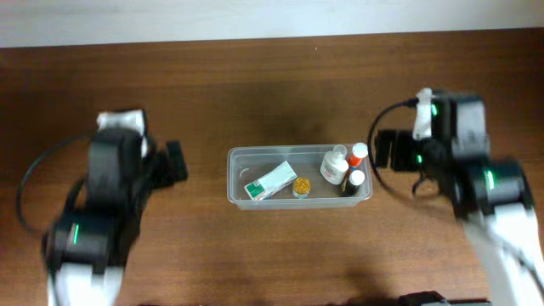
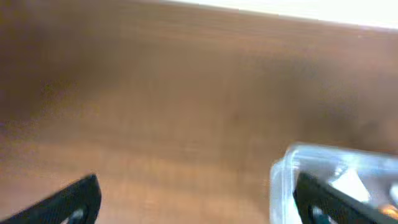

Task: Pack container

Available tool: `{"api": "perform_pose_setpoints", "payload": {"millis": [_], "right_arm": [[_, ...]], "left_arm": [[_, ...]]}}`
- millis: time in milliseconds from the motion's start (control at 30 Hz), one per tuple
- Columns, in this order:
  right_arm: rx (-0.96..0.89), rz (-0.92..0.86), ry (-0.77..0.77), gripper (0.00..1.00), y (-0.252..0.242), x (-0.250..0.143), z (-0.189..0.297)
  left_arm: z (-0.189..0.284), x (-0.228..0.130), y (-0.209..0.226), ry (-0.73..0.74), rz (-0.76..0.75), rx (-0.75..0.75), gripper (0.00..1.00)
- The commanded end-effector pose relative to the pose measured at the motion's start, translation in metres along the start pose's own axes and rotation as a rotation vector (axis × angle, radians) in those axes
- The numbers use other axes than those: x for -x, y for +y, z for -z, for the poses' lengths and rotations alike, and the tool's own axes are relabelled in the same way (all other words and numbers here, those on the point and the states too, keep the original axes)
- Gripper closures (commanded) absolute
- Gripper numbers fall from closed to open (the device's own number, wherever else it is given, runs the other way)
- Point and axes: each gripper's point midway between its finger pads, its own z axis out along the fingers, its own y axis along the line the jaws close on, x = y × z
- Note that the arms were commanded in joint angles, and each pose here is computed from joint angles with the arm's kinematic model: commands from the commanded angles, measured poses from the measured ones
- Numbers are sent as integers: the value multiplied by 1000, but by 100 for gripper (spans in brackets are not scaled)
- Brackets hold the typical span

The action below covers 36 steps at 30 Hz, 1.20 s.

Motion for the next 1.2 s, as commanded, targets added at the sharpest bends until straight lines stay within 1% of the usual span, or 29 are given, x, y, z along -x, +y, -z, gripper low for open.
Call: {"api": "perform_pose_setpoints", "payload": {"millis": [0, 33, 133, 167, 300, 433, 633, 900, 1033, 1133, 1167], "right_arm": [[-77, -17, -146, 1, -12, -34, 22], [-70, -27, -167, 1, -12, -42, 25], [-44, -32, -217, 2, -18, -82, 27], [-43, -33, -224, 2, -20, -90, 26], [-47, -30, -206, 2, -24, -114, 17], [-64, -19, -134, 2, -28, -134, 7], [-66, -17, -123, 2, -28, -136, 7], [-68, -22, -133, 2, -31, -142, 13], [-45, -54, -265, 2, -34, -138, 23], [-21, -78, -389, 2, -36, -140, 16], [-1, -53, -420, 2, -33, -140, 13]], "left_arm": [[25, -45, 17, -126, 36, -25, 1], [27, -50, 18, -145, 39, -28, 1], [37, -72, 27, -259, 70, -50, 0], [39, -77, 28, -265, 71, -51, 1], [38, -102, 33, -192, 55, -34, 0], [34, -127, 38, -89, 34, -10, 1], [33, -159, 45, 39, 7, 20, 1], [33, -161, 46, 50, 5, 23, 1], [33, -161, 46, 50, 5, 23, 1], [33, -161, 46, 50, 5, 23, 1], [33, -161, 46, 50, 5, 23, 1]]}}
